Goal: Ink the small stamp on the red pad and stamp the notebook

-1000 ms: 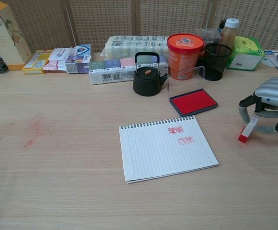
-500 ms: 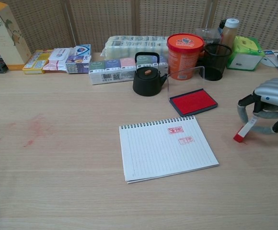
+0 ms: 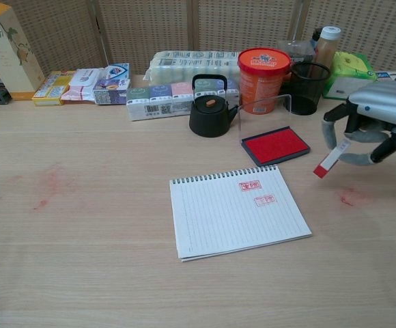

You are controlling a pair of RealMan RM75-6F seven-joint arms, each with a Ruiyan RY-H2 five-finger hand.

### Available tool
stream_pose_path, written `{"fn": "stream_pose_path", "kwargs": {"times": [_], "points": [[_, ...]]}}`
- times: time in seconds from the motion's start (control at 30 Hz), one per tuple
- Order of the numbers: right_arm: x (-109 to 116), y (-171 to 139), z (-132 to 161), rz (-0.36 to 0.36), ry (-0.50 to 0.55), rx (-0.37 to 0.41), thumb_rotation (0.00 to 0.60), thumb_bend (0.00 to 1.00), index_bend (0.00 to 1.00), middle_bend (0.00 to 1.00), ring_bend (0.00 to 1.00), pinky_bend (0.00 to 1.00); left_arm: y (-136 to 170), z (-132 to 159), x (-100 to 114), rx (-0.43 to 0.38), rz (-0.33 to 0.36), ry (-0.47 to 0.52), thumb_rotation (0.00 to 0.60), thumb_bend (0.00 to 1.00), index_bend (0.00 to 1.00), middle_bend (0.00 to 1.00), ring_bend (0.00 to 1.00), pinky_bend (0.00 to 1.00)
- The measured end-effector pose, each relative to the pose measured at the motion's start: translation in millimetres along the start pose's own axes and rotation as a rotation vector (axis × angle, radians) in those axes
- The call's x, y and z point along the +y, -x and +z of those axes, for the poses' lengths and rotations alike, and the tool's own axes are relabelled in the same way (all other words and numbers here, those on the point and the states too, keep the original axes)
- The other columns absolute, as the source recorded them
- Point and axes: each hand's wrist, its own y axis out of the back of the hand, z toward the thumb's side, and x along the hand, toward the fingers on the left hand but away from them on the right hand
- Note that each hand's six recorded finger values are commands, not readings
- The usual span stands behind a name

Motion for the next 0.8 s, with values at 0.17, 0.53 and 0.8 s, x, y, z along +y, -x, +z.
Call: {"fn": "stream_pose_path", "kwargs": {"times": [0.17,0.53,0.8], "points": [[18,20,12,-0.015,-0.077,-0.038,0.600,0.46,0.61,0.94,1.00,1.00,2,-1,3,-0.005,0.007,0.013,0.600,0.00,0.00,0.00,0.00,0.00],[38,63,21,0.035,-0.157,-0.229,0.600,0.47,0.62,0.95,1.00,1.00,4,-3,8,-0.021,0.008,0.039,0.600,0.00,0.00,0.00,0.00,0.00],[33,90,36,0.089,-0.111,-0.323,0.600,0.47,0.62,0.95,1.00,1.00,4,-5,10,-0.025,0.005,0.053,0.600,0.00,0.00,0.00,0.00,0.00]]}}
